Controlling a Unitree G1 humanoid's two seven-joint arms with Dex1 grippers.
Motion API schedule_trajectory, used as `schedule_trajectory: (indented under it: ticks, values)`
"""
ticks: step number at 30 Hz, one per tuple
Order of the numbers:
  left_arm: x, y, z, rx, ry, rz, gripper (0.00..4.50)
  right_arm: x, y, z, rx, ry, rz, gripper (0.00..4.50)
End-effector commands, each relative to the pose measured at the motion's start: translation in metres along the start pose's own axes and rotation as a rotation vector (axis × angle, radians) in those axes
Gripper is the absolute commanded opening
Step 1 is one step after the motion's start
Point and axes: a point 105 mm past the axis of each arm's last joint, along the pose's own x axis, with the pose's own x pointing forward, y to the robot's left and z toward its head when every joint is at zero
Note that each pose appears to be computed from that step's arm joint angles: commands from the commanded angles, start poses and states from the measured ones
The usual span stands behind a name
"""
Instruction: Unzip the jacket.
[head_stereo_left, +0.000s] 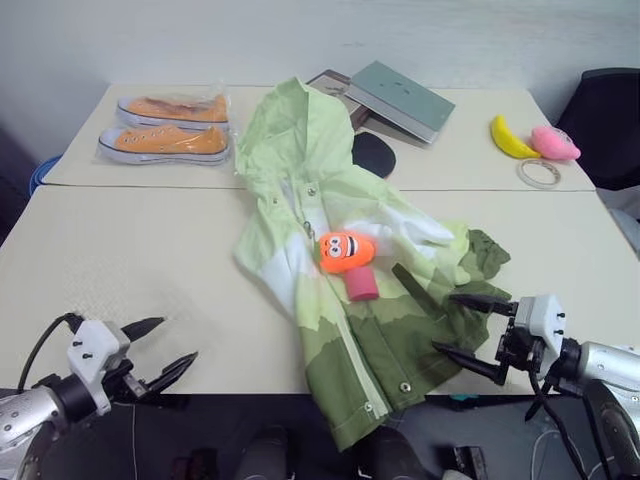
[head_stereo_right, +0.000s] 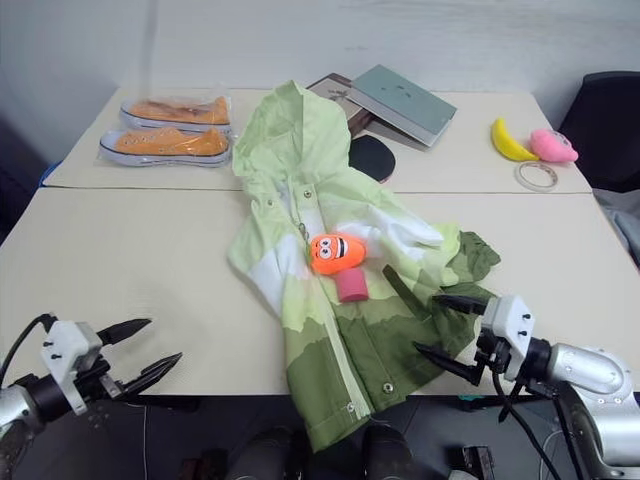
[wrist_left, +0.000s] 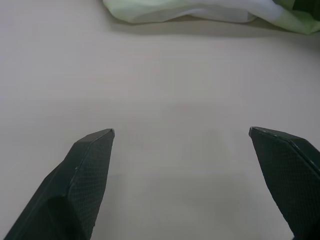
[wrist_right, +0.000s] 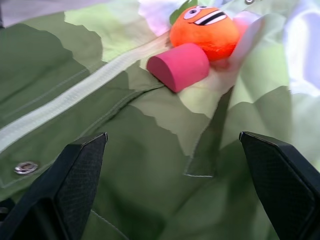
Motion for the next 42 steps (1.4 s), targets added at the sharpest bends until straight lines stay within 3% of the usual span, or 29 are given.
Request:
schedule_trajectory:
  ticks: [1,11,16,21,24,30,37,41,42]
  values:
    - [0.001,-0.005,0.015,-0.04,-0.048,-0.037,4.5,0.0,-0.005,0.017,-0.039,-0.076,-0.031,4.45]
    - [0.004,-0.005,0.042,-0.155,-0.098,-0.154,4.5,-0.003,0.004,0.014,-0.026,-0.085,-0.082,4.45]
    - [0.003,-0.014,0.052,-0.222,-0.113,-0.25,4.5,-0.001,0.016,0.015,-0.017,-0.093,-0.022,4.45]
    - [0.013,-0.028,0.078,-0.254,-0.185,-0.361,4.5,0.029,0.029,0.032,0.008,-0.032,0.226,4.45]
    - [0.023,-0.039,0.08,-0.208,-0.193,-0.412,4.5,0.055,0.018,0.031,-0.034,0.031,0.258,4.45]
    - [0.035,-0.048,0.078,-0.166,-0.19,-0.442,4.5,0.101,-0.022,0.013,-0.117,0.151,0.162,4.45]
    - [0.041,-0.051,0.077,-0.176,-0.186,-0.438,4.5,0.142,-0.045,0.017,-0.182,0.117,0.148,4.45]
    - [0.043,-0.053,0.076,-0.169,-0.193,-0.438,4.5,0.156,-0.031,0.012,-0.143,0.097,0.257,4.45]
    - [0.044,-0.054,0.075,-0.171,-0.193,-0.44,4.5,0.157,-0.027,0.012,-0.133,0.081,0.292,4.28]
